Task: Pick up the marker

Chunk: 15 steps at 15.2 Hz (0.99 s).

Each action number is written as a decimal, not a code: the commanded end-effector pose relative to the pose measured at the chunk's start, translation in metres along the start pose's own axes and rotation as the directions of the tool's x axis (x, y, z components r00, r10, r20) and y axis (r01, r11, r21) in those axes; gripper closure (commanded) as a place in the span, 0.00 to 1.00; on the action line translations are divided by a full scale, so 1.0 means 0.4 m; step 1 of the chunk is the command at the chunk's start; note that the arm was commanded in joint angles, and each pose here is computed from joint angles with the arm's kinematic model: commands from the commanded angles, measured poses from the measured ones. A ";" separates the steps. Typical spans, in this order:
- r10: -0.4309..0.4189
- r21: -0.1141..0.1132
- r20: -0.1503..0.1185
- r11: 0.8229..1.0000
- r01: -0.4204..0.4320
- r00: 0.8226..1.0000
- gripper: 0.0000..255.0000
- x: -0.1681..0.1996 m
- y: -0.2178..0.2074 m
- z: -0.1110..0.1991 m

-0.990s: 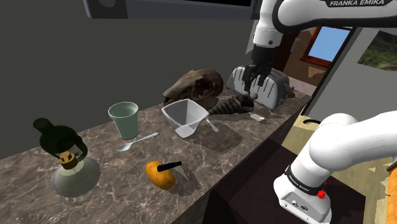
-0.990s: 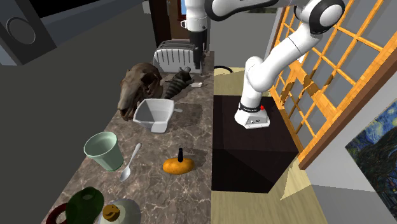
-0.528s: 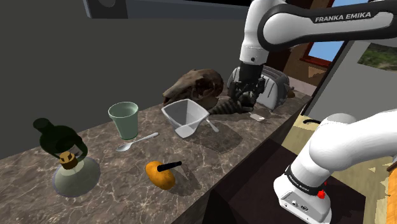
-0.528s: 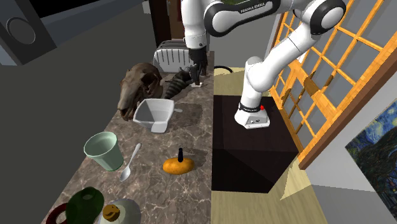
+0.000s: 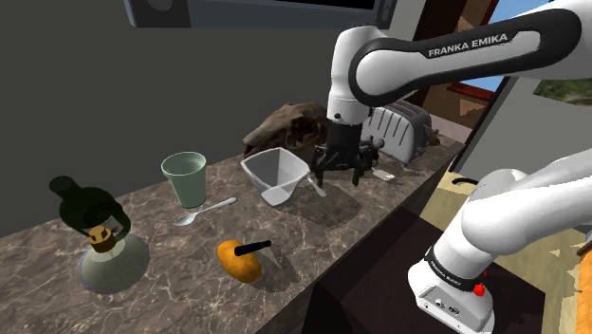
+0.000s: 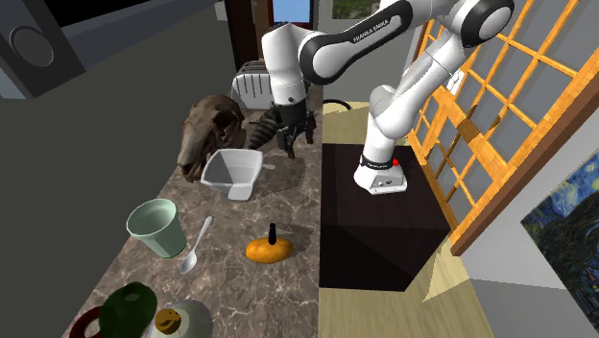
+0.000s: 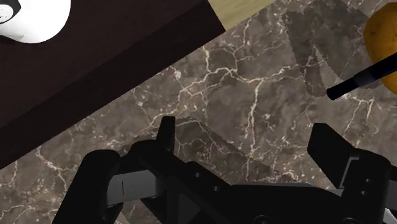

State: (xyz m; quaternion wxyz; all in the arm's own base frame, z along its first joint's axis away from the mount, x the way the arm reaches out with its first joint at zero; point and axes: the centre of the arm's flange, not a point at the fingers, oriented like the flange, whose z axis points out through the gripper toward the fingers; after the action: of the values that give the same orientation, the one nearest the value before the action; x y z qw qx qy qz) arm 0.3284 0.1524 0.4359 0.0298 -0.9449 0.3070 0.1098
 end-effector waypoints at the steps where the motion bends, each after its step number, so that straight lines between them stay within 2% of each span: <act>1: 0.079 0.009 0.025 0.997 -0.079 0.997 0.00 -0.013 -0.050 0.046; 4: 0.186 0.018 0.062 0.982 -0.187 0.981 0.00 -0.020 -0.124 0.102; 8: 0.324 0.023 0.113 0.944 -0.328 0.939 0.00 -0.019 -0.223 0.173; 11: 0.422 0.021 0.150 0.903 -0.430 0.894 0.00 -0.012 -0.298 0.226; 15: 0.543 0.014 0.200 0.831 -0.557 0.815 0.00 0.008 -0.397 0.296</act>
State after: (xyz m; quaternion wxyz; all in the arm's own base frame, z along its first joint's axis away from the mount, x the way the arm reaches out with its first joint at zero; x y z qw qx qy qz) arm 0.3958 0.2862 0.3285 0.0575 -0.8135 0.5481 0.1856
